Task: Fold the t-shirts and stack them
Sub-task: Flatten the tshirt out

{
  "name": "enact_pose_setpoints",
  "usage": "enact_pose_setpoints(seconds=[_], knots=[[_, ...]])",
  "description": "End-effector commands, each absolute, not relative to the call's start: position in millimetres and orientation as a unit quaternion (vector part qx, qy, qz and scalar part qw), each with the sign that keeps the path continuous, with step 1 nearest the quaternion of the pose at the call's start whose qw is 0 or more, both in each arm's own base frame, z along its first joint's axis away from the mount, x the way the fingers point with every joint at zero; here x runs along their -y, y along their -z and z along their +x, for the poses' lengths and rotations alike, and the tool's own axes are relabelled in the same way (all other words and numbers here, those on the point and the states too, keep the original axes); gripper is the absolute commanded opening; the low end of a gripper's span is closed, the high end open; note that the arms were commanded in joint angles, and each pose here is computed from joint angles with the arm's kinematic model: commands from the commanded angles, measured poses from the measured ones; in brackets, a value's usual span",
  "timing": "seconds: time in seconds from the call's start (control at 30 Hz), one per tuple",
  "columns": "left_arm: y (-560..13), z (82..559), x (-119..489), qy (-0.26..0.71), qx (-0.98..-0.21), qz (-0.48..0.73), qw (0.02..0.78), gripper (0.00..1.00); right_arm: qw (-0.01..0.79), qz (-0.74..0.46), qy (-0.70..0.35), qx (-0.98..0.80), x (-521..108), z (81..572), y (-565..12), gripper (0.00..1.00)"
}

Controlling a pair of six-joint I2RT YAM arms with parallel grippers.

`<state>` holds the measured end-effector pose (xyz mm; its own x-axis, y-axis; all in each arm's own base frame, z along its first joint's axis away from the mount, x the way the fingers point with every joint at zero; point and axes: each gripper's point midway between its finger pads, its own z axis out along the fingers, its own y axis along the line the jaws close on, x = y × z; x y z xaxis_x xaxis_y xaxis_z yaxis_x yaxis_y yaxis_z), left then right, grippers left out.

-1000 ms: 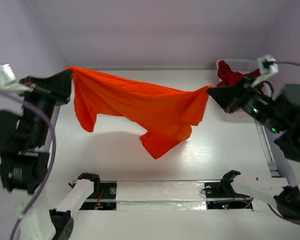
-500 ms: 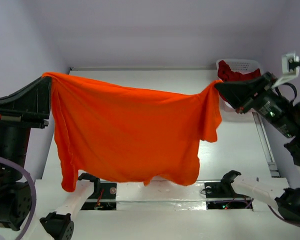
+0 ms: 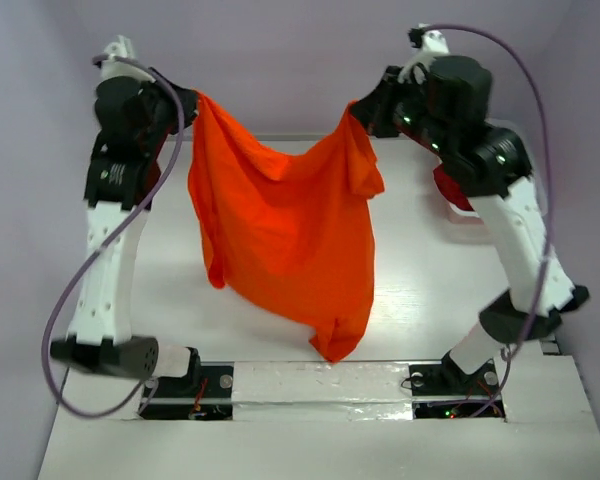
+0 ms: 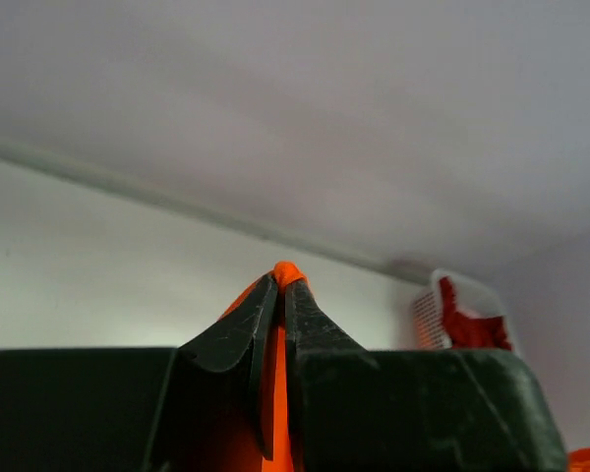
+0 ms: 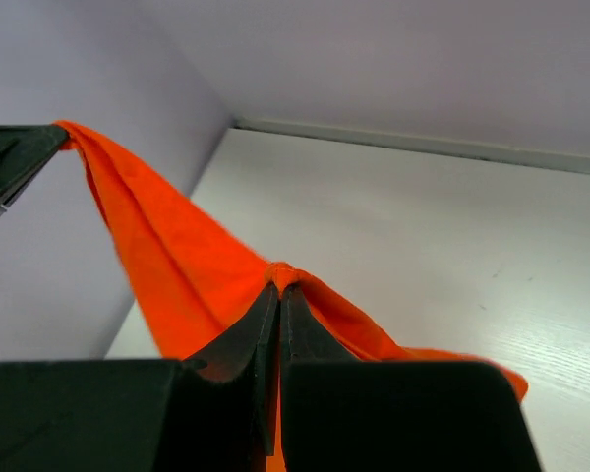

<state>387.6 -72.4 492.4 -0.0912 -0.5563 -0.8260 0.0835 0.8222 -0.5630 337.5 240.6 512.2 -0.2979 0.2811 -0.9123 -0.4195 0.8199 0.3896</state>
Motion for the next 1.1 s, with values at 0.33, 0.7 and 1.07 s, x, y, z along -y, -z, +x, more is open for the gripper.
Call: enact_pose_setpoints(seconds=[0.33,0.7,1.07], knots=[[-559,366,70,0.272,-0.638,-0.158,0.703,0.00,0.615,-0.042,-0.314,-0.722,-228,352,-540,0.00],[-609,209,72,0.339,-0.559,-0.097,0.751,0.00,0.621,-0.076,-0.374,-0.685,-207,260,-554,0.00],[-627,72,69,0.375,-0.486,-0.040,0.788,0.00,0.651,-0.089,-0.458,-0.599,-159,149,-571,0.00]])
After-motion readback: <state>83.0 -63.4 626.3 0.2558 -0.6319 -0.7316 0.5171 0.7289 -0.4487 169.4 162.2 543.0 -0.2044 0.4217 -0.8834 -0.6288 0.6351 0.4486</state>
